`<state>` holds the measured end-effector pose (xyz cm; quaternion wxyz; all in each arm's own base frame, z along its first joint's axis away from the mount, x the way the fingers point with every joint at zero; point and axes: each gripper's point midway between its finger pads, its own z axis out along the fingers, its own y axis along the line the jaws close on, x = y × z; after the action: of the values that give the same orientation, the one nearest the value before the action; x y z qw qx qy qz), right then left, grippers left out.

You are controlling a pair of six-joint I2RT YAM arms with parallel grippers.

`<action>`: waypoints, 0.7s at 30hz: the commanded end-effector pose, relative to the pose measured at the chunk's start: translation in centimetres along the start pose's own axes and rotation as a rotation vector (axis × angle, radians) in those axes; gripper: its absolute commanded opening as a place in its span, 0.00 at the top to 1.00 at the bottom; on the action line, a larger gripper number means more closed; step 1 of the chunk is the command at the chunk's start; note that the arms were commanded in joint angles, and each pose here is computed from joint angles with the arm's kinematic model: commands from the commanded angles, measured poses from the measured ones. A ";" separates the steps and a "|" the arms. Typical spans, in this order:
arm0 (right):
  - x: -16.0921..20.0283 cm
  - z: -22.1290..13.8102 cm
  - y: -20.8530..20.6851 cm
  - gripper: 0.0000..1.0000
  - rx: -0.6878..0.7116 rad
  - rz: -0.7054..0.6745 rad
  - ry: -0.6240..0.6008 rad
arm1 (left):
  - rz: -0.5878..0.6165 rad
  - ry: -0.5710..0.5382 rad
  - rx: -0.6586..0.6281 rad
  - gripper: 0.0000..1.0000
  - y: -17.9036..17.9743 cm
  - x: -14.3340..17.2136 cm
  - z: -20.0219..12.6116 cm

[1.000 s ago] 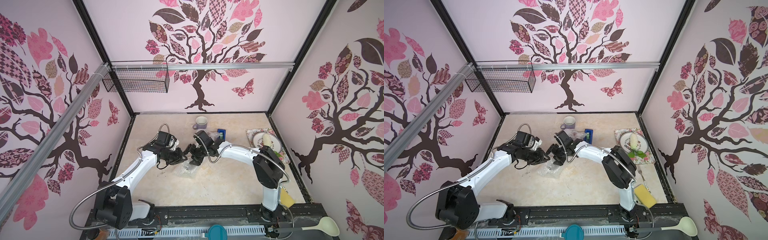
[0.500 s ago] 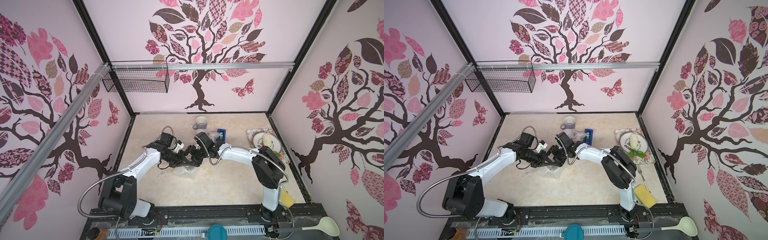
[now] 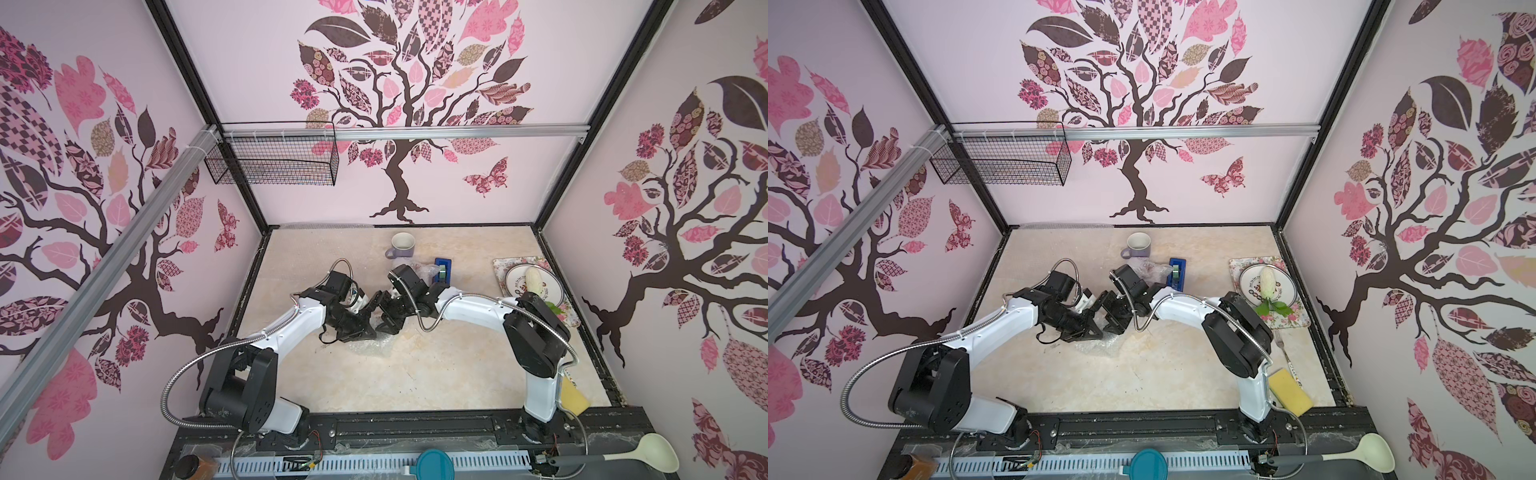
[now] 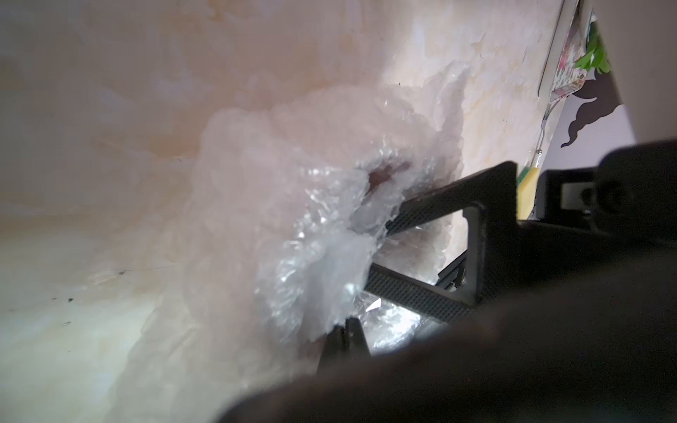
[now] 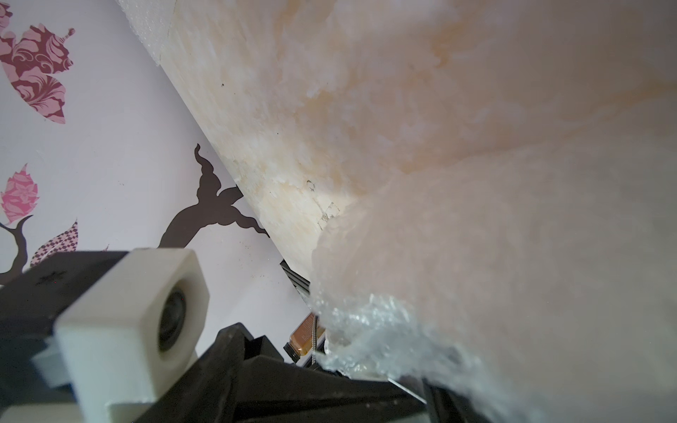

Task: Wrap mugs in bubble wrap
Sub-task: Stick the tape on the bubble wrap.

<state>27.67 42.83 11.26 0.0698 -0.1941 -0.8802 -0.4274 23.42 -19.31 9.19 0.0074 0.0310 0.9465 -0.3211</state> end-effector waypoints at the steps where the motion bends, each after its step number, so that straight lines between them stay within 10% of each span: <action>1: 0.3 -0.5 0.0 0.22 0.022 0.016 -0.012 | -0.065 0.052 -0.167 1.00 4.1 2.0 0.9; 21: 0.2 -0.6 0.5 0.18 0.032 0.016 -0.021 | -0.137 0.085 -0.116 1.00 3.2 3.9 0.4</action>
<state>27.40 42.93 11.42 0.0732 -0.1936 -0.8825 -0.4223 21.27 -18.09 9.25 -0.0132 -0.0008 0.9538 -0.3003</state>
